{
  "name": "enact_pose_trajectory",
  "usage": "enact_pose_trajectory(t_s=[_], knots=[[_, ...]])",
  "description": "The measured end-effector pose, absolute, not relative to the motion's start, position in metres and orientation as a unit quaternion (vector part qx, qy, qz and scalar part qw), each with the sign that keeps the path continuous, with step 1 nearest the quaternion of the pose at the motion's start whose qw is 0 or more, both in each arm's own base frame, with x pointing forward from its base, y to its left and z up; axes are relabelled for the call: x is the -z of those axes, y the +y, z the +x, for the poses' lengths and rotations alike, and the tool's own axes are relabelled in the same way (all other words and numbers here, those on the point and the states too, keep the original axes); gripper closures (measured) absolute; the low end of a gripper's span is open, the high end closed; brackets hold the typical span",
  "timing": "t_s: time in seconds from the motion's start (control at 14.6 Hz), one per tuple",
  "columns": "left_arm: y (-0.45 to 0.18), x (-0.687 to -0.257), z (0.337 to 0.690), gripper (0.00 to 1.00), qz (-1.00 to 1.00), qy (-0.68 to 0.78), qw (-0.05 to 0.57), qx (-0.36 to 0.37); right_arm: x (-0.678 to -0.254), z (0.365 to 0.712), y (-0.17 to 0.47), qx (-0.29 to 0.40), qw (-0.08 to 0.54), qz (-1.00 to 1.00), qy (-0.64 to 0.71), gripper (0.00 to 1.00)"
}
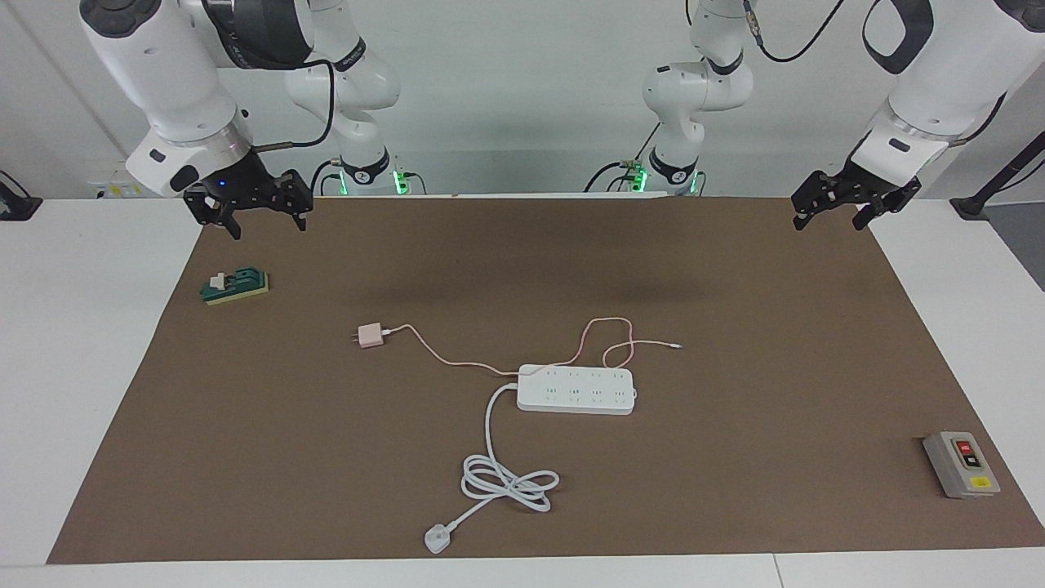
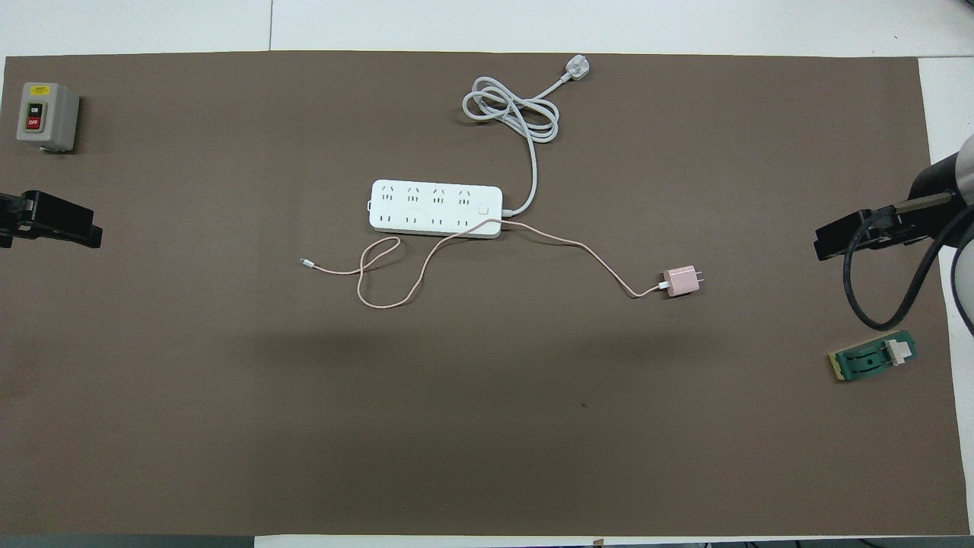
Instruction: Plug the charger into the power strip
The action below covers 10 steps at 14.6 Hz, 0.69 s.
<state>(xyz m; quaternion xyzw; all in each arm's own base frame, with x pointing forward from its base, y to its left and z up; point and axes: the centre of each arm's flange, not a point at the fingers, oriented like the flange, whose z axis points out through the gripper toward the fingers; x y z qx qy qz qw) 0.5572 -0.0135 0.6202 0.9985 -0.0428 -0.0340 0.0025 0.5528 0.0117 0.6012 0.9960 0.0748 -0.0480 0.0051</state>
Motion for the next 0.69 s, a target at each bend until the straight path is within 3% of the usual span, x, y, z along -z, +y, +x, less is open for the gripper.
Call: enact_pose_trajectory(t_s=[0.69], knots=[[-0.0163, -0.6202, 0.5571, 0.00, 0.998, -0.045, 0.002, 0.034, -0.5973, 0.5528, 0.0093, 0.050, 0.008, 0.999, 0.009, 0.00]])
